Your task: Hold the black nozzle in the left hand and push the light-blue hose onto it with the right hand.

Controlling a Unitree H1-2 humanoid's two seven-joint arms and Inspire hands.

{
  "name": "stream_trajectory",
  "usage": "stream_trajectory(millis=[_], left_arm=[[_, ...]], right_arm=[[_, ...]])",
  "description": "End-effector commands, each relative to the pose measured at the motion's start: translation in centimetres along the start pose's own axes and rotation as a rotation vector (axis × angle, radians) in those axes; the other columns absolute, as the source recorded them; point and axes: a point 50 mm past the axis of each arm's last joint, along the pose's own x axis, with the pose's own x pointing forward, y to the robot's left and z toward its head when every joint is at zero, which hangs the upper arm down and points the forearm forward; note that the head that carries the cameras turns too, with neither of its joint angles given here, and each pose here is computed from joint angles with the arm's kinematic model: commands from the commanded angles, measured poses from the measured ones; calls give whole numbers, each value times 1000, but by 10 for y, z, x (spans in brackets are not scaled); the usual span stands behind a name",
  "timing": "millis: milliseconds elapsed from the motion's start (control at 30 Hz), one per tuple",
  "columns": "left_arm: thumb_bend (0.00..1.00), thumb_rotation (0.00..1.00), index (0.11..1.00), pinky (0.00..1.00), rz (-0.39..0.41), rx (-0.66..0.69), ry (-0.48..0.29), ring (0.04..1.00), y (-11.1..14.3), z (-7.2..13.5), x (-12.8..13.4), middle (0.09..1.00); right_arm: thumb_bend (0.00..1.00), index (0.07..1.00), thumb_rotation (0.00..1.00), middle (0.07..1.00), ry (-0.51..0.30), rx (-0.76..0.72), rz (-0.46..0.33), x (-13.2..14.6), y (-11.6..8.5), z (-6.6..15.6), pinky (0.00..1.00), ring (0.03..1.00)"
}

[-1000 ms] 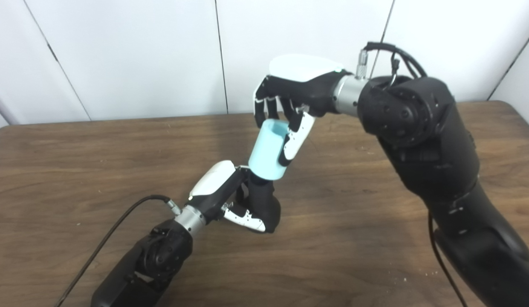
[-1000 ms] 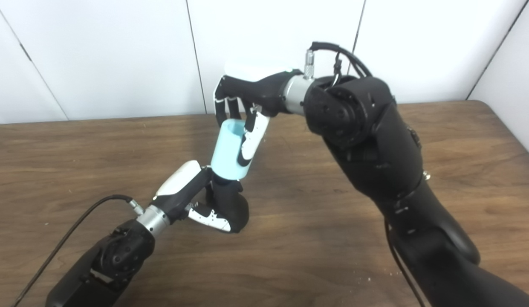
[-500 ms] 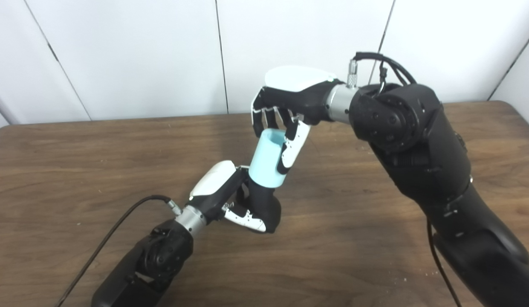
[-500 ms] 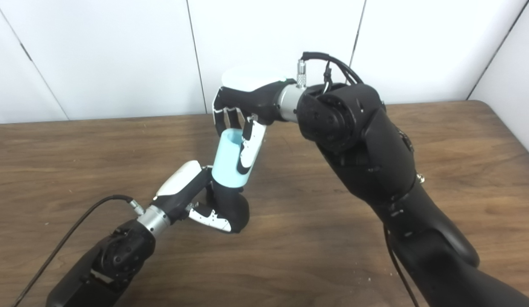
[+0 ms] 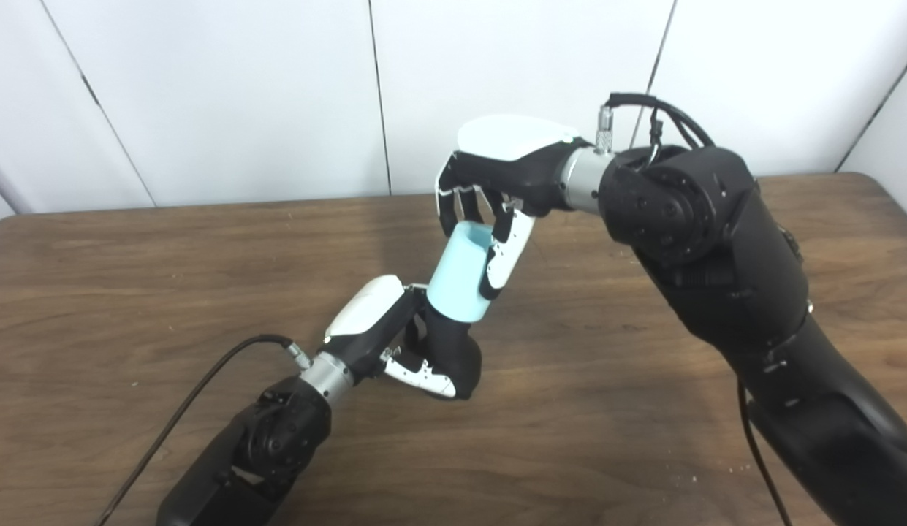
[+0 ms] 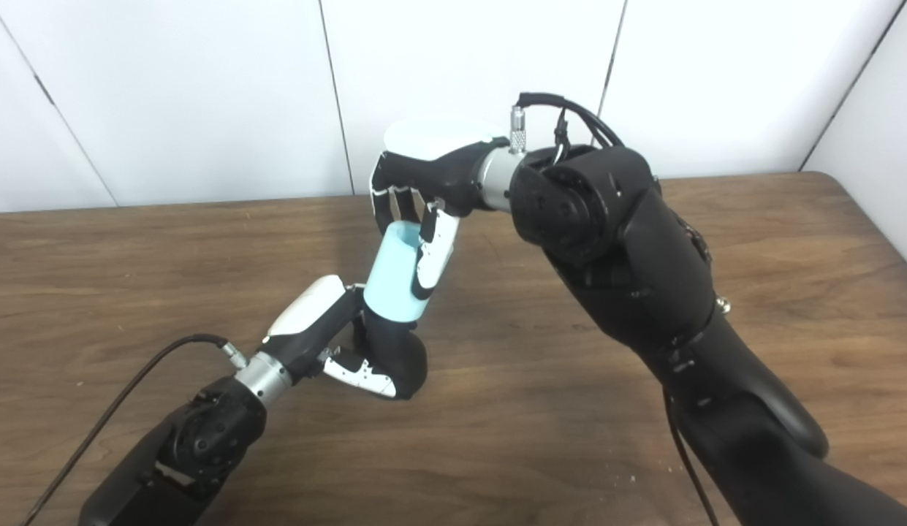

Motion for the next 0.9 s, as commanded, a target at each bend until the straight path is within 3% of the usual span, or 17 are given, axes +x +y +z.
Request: stream_trajectory(millis=[0,200,333,467,567,700,800,867], left_arm=[[515,88,474,274,-276,33,227,331,-56,-38,-33,378],[515,88,474,284,-275,37,227,331,-56,-39,-32,378],[515,88,474,272,-274,31,226,331,-55,-38,-32,378],[515,88,474,257,-275,26,228,319,-56,-39,-32,374],[515,88,473,263,-275,27,227,318,-55,-38,-32,373],[515,88,474,264,-275,32,226,318,-56,-38,-32,372],[515,88,474,267,-280,36,227,320,-57,-39,-32,372],[515,88,474,270,-280,36,228,322,-56,-39,-32,372]], right_arm=[[524,511,0,402,-12,-29,-33,0,-15,6,157,260],[525,513,0,412,-22,-12,-30,1,-16,7,176,278],[523,506,0,394,-45,19,-28,0,-16,12,132,233],[531,482,0,467,-83,75,-32,0,-17,14,91,192],[523,510,0,405,-94,88,-48,0,-17,14,127,233],[522,512,0,395,-96,100,-60,2,-16,15,134,234],[529,487,0,455,-101,112,-62,4,-14,16,136,233],[524,505,0,409,-106,114,-59,5,-14,16,144,239]])
